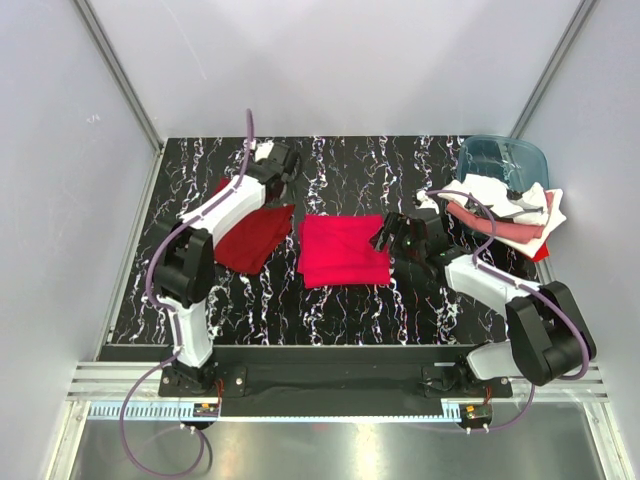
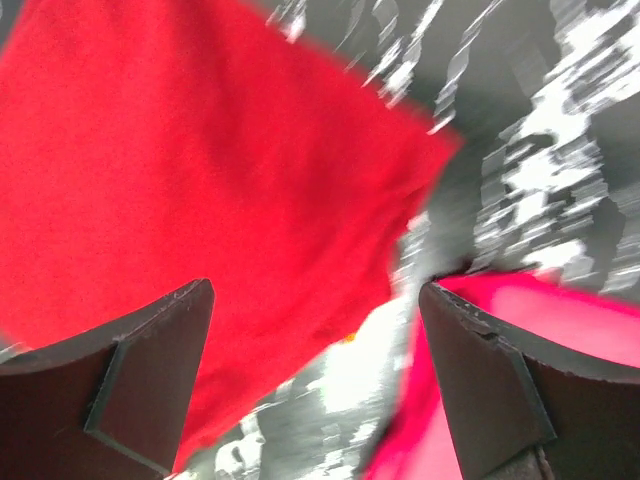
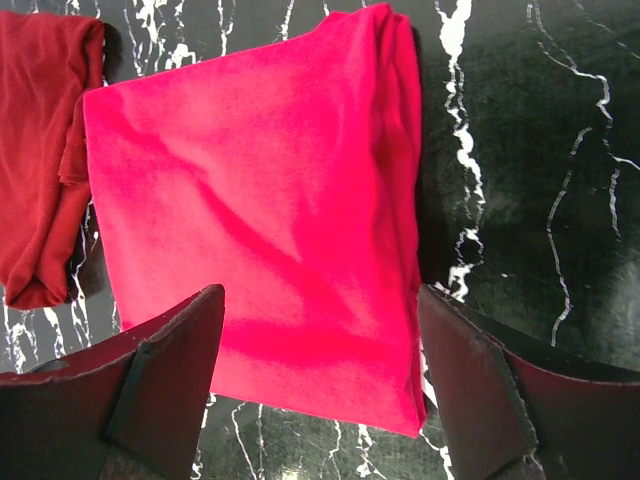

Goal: Fold and stack the t-shirts
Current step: Neatly place the folded tshirt to the corner

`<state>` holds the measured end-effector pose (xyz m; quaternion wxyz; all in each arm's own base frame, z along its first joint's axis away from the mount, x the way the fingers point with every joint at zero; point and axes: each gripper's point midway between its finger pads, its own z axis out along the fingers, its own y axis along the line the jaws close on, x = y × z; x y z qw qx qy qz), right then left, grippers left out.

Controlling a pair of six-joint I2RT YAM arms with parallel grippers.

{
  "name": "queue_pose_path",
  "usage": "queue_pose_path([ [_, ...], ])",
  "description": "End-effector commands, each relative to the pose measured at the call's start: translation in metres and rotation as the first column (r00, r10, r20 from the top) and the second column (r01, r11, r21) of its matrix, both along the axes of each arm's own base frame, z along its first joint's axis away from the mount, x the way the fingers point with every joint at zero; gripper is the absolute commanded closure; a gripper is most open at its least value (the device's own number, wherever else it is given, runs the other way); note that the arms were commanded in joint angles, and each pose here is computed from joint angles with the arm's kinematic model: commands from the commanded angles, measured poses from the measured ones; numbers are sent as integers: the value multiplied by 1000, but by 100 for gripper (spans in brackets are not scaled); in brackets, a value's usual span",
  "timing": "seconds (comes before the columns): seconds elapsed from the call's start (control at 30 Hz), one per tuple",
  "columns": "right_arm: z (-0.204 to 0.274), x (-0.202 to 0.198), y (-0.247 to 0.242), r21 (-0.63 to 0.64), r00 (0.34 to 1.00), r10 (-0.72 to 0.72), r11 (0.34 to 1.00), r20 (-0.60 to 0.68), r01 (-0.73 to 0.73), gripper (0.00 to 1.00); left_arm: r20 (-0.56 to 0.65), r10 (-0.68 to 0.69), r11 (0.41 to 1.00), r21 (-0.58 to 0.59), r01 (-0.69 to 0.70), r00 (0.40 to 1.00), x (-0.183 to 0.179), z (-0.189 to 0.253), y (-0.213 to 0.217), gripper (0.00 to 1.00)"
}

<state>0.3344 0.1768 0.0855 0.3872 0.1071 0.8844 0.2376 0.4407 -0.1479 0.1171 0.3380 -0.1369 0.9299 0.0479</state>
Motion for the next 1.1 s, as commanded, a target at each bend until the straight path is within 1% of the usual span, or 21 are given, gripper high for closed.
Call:
queue_pose_path([
  [0.0,14,5,-5,8,998,-37,999,58,37,16,-50,-75,966,245,85,996,-21,-9,11,12],
  [0.07,11,6,-7,-6,998,-41,999,54,41,16,-58,-89,950,294,102,994,-22,-12,10,13],
  [0.13,11,5,-7,-11,998,-40,999,53,40,16,-99,-106,931,338,134,989,-25,-22,8,13],
  [0.2,10,6,-8,-14,998,-45,999,52,46,16,-130,-118,921,357,158,984,-26,-30,8,13],
  [0.3,10,6,-9,-18,998,-44,999,52,45,16,-173,-186,909,343,236,967,-28,-50,-2,11],
  [0.33,9,5,-9,-20,998,-44,999,50,45,16,-188,-207,912,319,259,960,-30,-56,-7,10],
  [0.4,8,6,-10,-22,998,-49,998,49,51,16,-213,-197,909,325,260,957,-29,-62,-8,11],
  [0.43,8,5,-10,-24,998,-48,998,49,49,16,-224,-189,907,334,257,956,-29,-63,-6,12],
  [0.5,9,5,-11,-26,997,-52,998,51,53,16,-266,-160,901,355,251,951,-32,-71,-2,20],
  [0.57,8,5,-11,-29,997,-55,998,49,56,16,-301,-141,897,364,250,943,-37,-78,3,25],
  [0.6,6,5,-13,-36,997,-60,997,46,62,16,-319,-135,901,355,250,938,-40,-83,2,29],
  [0.67,5,6,-17,-47,996,-78,996,40,80,16,-345,-132,905,341,255,929,-45,-90,1,34],
  [0.73,3,6,-19,-55,996,-86,995,34,88,16,-361,-129,909,329,256,923,-51,-95,1,36],
  [0.77,3,6,-20,-54,995,-92,994,31,93,16,-364,-129,910,326,256,922,-52,-97,1,47],
  [0.87,3,5,-22,-57,994,-102,993,32,103,16,-363,-143,921,293,258,921,-53,-96,-4,66],
  [0.9,2,5,-24,-58,994,-108,992,31,110,16,-371,-163,928,257,270,914,-56,-98,-9,77],
  [0.97,-1,5,-29,-71,991,-131,989,22,132,16,-358,-197,941,192,278,913,-57,-99,-20,91],
  [1.0,-2,5,-30,-76,990,-141,987,15,142,16,-367,-237,949,110,295,899,-62,-102,-34,100],
  [1.07,-9,7,-34,-86,986,-164,983,-11,162,16,-331,-284,953,3,302,900,-62,-103,-53,100],
])
